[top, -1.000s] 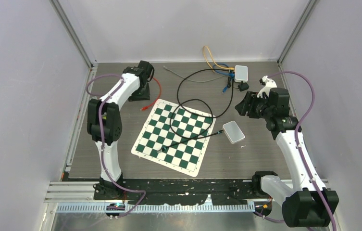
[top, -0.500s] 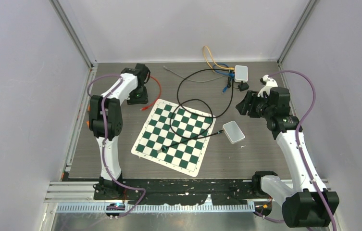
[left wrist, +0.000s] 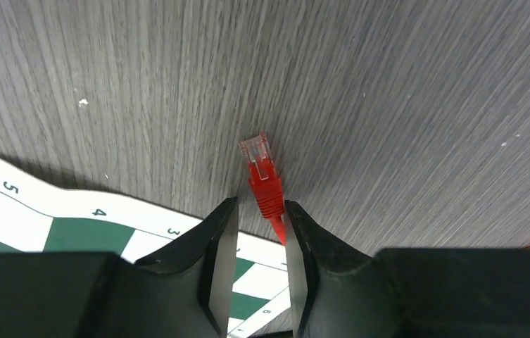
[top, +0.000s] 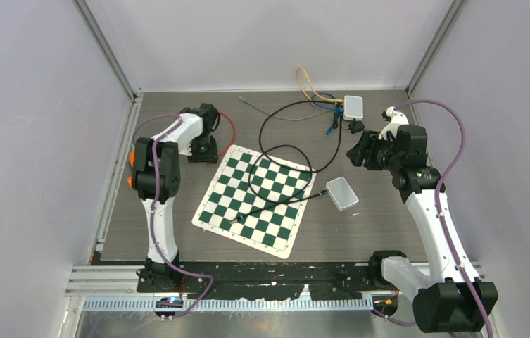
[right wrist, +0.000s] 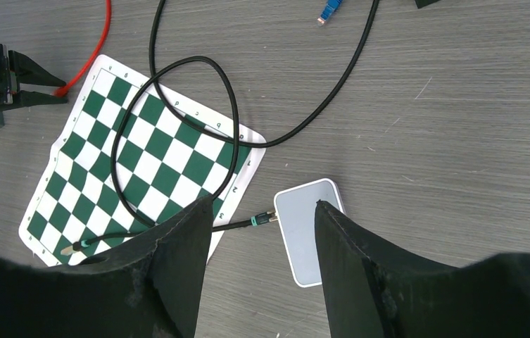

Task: Insert the plug into the switch port
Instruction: Pick up the connector from the center of the board.

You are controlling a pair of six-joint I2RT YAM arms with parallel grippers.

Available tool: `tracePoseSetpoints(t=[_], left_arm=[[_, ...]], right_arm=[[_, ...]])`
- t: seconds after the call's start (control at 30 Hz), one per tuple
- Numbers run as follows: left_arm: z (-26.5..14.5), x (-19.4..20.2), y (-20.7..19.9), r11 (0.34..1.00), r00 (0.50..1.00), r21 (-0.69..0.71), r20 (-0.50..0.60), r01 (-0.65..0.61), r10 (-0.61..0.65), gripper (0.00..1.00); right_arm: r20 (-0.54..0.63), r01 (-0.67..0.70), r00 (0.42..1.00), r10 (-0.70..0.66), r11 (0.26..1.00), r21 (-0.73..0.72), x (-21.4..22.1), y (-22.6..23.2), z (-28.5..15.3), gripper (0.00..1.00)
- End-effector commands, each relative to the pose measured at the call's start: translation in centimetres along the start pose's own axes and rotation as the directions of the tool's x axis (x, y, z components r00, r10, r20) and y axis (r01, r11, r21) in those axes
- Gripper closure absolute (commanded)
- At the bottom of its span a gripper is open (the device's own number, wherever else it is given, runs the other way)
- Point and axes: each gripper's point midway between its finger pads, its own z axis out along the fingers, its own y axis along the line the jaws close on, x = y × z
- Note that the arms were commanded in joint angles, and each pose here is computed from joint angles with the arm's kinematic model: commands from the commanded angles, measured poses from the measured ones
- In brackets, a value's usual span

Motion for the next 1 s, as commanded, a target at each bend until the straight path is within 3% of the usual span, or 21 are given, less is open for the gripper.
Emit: tracePoseSetpoints(t=[0.0,0.3,0.5,0.7,0.77,0.97], left_arm=[[0.4,-0.9,-1.2,0.988,0.988,0.014,0.007,0.156,-0.156,0.70],[0.3,-2.7,-3.0,0.985,0.989,0.106,0.036,0.136,-0.141,1.00],[-0.2,-3.0,-3.6,0.979,0.995,0.181,0.021,0.096,-0.101,1.00],[-7.0,-5.0,-7.2,0.940,0.985,0.315,0.154,-0.128,0.082,1.00],[-9.6,-5.7,-8.8,0.901,0.972,0.387,0.200,-0.196,0.125,1.00],[-17.2,-7.2,-11.8,0.675,0.883,0.576,0.368,-0.462,0.290,1.00]], right_arm=[[0.063,0.032,0.998,-0.032,0.999,-0.006,-2.4,0.7,-1.0,0.39],[0.073,0.038,0.997,-0.037,0.999,-0.010,-2.9,0.9,-1.3,0.39],[0.088,0.046,0.995,-0.045,0.999,-0.017,-3.5,1.4,-2.0,0.39],[0.135,0.065,0.989,-0.063,0.998,-0.011,-4.7,2.3,-3.3,0.39],[0.153,0.077,0.985,-0.075,0.997,-0.004,-5.2,2.4,-3.9,0.39],[0.209,0.078,0.975,-0.073,0.997,-0.016,-6.2,3.1,-5.2,0.39]])
